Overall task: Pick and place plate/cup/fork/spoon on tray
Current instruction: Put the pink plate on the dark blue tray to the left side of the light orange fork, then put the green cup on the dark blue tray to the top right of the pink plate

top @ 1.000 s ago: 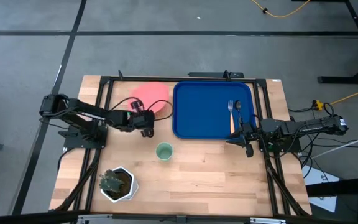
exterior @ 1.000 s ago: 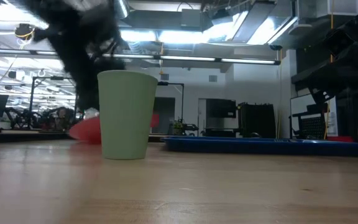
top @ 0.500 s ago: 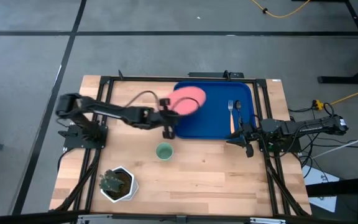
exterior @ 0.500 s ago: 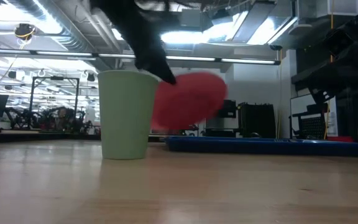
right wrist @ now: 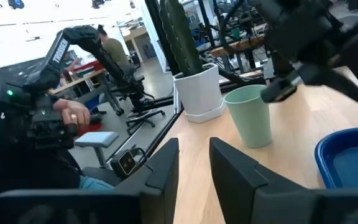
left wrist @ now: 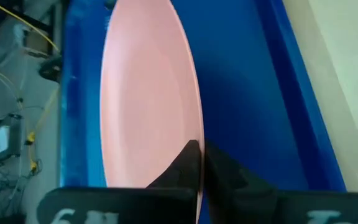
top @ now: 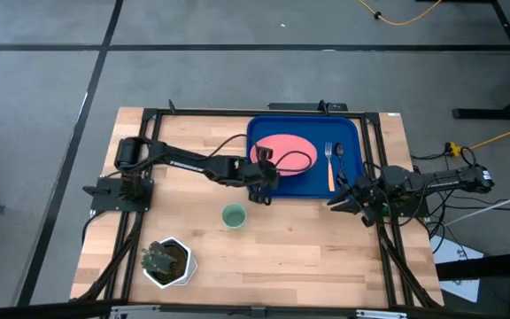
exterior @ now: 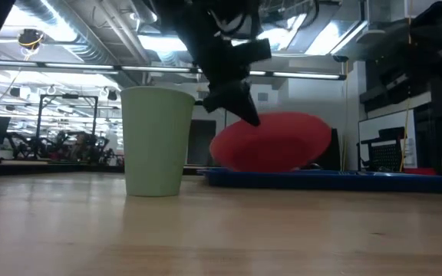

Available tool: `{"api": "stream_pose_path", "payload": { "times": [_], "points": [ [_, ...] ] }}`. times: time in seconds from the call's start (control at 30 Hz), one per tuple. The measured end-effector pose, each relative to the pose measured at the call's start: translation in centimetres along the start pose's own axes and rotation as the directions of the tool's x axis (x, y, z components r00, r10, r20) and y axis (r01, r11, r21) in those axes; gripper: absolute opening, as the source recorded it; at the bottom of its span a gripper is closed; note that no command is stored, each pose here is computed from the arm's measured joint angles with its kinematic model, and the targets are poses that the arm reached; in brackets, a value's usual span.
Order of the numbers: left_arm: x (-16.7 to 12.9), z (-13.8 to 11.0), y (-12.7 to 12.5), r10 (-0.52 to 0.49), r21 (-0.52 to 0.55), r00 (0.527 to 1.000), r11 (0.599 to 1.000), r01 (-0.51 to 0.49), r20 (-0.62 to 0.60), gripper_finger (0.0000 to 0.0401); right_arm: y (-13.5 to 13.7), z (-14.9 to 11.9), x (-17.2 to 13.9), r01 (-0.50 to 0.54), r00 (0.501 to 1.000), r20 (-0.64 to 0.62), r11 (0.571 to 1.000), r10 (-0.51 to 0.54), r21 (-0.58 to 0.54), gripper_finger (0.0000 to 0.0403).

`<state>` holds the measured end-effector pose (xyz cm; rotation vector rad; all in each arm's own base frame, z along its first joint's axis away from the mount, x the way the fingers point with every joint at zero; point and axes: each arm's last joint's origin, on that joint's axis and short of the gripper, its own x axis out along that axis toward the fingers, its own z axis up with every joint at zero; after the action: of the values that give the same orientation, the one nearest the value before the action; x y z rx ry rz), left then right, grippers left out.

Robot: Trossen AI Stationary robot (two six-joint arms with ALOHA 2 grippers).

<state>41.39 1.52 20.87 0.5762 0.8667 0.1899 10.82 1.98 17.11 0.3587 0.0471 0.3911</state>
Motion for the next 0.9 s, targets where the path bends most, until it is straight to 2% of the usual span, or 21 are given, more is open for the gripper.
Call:
{"api": "stream_pose_path", "payload": {
  "times": [0.1,0.27,0.5,0.7,0.83,0.9],
  "points": [
    [0.9,-0.4,-0.4,-0.014,0.006,1.000,1.000,0.014,-0.023,0.0015,0.0,0.0,0.0,-0.001,1.000,0.002,1.000,0.001,0.022,0.0095],
    [1.2,-0.4,-0.4,0.029,0.003,0.999,1.000,-0.029,-0.029,0.0037,0.0,0.1,0.0,-0.003,1.000,0.006,1.000,0.003,0.020,0.0095],
    [0.9,0.8,-0.4,0.095,-0.035,0.994,0.995,-0.093,0.056,0.0038,0.1,0.0,0.0,-0.016,1.000,-0.002,1.000,0.016,0.018,0.0095],
    [0.9,0.9,-0.2,0.162,-0.047,0.986,0.986,-0.160,0.036,0.0039,0.1,0.0,0.0,-0.034,0.999,-0.011,0.999,0.034,0.016,0.0095],
    [0.8,1.3,0.0,0.183,-0.086,0.980,0.981,-0.176,0.079,0.0038,0.1,0.0,0.0,-0.033,0.999,-0.012,0.999,0.034,0.017,0.0095],
    [0.8,1.4,-0.1,0.163,-0.100,0.982,0.983,-0.153,0.096,0.0038,0.1,-0.1,0.0,-0.032,0.999,-0.016,0.999,0.033,0.020,0.0095]
  ]
}}
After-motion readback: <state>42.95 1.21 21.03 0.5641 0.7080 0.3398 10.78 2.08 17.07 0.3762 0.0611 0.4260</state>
